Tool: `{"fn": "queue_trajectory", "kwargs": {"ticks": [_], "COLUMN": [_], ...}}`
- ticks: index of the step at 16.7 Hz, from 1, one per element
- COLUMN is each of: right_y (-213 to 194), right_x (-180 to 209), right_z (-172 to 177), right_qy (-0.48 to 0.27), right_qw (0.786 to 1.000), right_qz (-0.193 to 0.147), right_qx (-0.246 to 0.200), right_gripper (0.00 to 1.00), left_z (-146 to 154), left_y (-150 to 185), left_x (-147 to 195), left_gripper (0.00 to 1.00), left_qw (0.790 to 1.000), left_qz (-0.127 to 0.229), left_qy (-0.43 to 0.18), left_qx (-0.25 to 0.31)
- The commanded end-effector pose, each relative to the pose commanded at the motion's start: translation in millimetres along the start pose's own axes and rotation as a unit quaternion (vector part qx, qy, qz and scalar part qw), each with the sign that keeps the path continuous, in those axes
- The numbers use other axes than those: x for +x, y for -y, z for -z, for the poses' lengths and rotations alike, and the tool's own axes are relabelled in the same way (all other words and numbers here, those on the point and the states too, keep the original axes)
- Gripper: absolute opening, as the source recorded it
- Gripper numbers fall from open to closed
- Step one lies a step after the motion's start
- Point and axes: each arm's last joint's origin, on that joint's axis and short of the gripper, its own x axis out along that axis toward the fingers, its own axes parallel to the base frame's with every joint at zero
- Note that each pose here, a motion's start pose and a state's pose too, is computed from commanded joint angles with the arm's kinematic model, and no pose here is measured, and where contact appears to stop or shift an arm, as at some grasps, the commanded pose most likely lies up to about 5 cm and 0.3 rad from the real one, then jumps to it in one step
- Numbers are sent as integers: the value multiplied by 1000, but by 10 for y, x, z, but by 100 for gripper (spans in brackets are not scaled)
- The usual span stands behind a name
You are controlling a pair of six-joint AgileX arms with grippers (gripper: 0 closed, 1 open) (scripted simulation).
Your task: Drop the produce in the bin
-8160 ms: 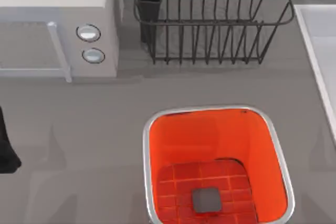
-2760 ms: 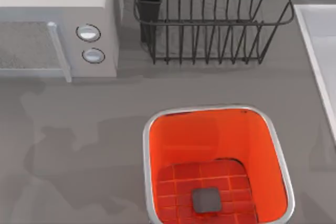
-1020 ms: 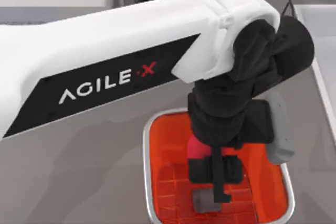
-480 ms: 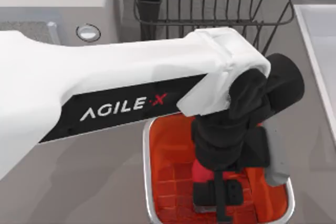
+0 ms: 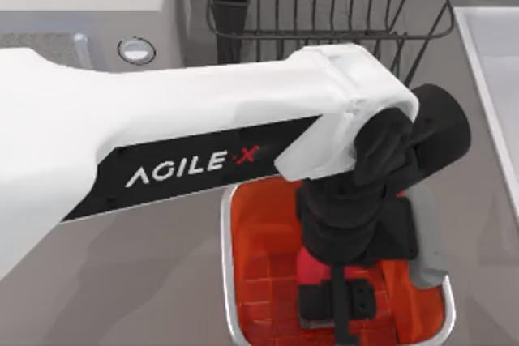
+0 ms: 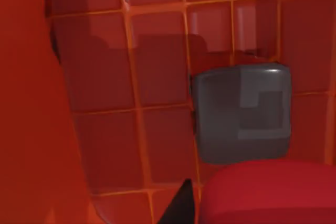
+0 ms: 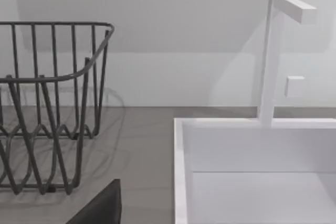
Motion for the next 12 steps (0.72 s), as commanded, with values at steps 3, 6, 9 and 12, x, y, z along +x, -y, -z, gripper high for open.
{"fn": "queue_trajectory", "kwargs": {"ticks": [3, 6, 9, 12], "right_y": [0, 0, 0, 0], "right_x": [0, 0, 0, 0], "right_z": [0, 0, 0, 0], "right_qy": [0, 0, 0, 0], "right_qw": [1000, 1000, 1000, 1000], "right_qz": [0, 0, 0, 0], "right_qx": [0, 0, 0, 0], "right_gripper": [100, 100, 100, 100], "left_z": [0, 0, 0, 0], "left_y": [0, 0, 0, 0], "left_x": [0, 0, 0, 0], "left_gripper": [75, 98, 100, 100], "left_qw": [1000, 1000, 1000, 1000], "left_qz": [0, 0, 0, 0], "left_qy": [0, 0, 0, 0], "left_qx": [0, 0, 0, 0]}}
